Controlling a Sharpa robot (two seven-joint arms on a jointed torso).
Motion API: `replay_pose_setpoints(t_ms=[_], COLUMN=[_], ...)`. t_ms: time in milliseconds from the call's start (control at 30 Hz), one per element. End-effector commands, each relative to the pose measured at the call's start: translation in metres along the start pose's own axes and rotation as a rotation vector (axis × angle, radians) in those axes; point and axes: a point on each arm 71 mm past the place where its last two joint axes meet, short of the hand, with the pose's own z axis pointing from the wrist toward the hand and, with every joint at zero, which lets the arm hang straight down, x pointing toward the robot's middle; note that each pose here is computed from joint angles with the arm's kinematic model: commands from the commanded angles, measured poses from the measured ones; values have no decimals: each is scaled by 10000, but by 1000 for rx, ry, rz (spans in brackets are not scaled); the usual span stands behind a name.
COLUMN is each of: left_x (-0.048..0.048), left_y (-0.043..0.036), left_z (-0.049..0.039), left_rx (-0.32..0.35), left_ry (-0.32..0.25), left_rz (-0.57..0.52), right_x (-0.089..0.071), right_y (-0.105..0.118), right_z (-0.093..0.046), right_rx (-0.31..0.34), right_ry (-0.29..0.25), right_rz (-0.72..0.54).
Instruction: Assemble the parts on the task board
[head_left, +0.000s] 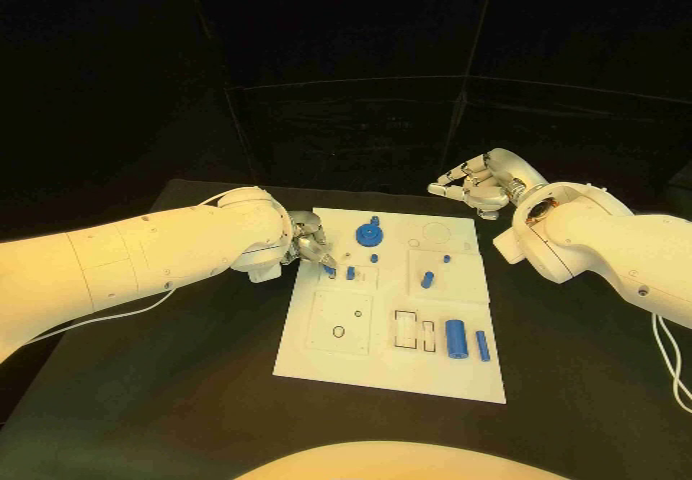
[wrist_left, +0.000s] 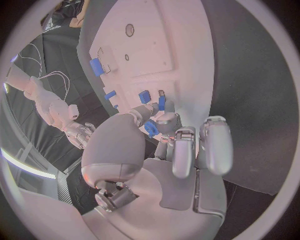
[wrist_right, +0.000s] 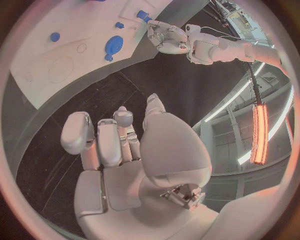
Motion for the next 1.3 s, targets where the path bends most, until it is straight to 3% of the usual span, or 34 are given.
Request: replay_pose_setpoints(t_ms=[33,1300], left_x=[20,74], left_y=[11,-15], left_z=[5,20], left_rx=[-20,-17], left_ry=[16,54], left_rz=[32,54], right_x=[-2,2], right_y=[20,24], right_z=[1,0], right_rx=[-9,-12], right_ry=[4,6], right_rz=[0,1])
